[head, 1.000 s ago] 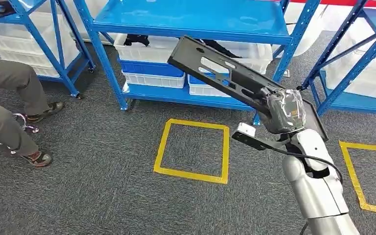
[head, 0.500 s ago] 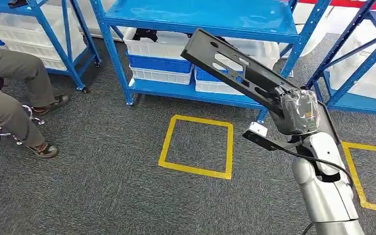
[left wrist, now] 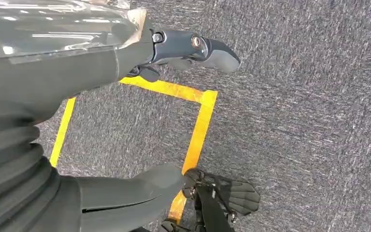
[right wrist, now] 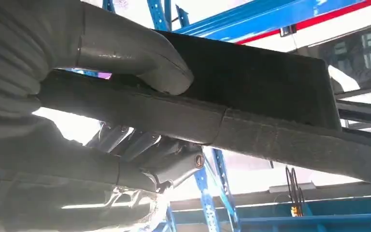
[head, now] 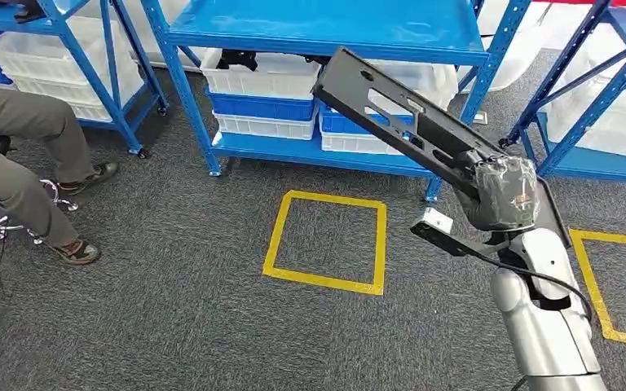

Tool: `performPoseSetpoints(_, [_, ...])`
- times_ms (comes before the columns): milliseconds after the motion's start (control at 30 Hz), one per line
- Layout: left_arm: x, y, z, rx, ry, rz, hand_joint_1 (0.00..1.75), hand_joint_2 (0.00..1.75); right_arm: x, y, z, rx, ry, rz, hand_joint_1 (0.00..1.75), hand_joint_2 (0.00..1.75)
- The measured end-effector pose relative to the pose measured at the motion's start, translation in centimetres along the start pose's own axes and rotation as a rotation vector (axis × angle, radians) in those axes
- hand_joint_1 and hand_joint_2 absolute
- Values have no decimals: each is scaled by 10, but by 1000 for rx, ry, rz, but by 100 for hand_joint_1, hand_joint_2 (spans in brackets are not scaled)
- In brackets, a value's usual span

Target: Take the parts from the cabinet and place them on the table.

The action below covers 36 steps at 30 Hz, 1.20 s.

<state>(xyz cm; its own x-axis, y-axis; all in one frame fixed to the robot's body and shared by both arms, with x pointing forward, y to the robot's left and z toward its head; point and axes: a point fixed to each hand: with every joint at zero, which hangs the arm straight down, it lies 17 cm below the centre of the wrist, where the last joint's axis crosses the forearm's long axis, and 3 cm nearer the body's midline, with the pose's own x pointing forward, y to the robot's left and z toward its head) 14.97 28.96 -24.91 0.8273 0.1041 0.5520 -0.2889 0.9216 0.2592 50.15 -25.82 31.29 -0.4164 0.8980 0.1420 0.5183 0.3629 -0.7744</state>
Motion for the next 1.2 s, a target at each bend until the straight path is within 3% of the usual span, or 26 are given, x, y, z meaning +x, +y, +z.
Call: performPoseSetpoints(1200, [4,0,-1,12,-10,-19,0,175,-6,-7,2,-21,6,1,175,175])
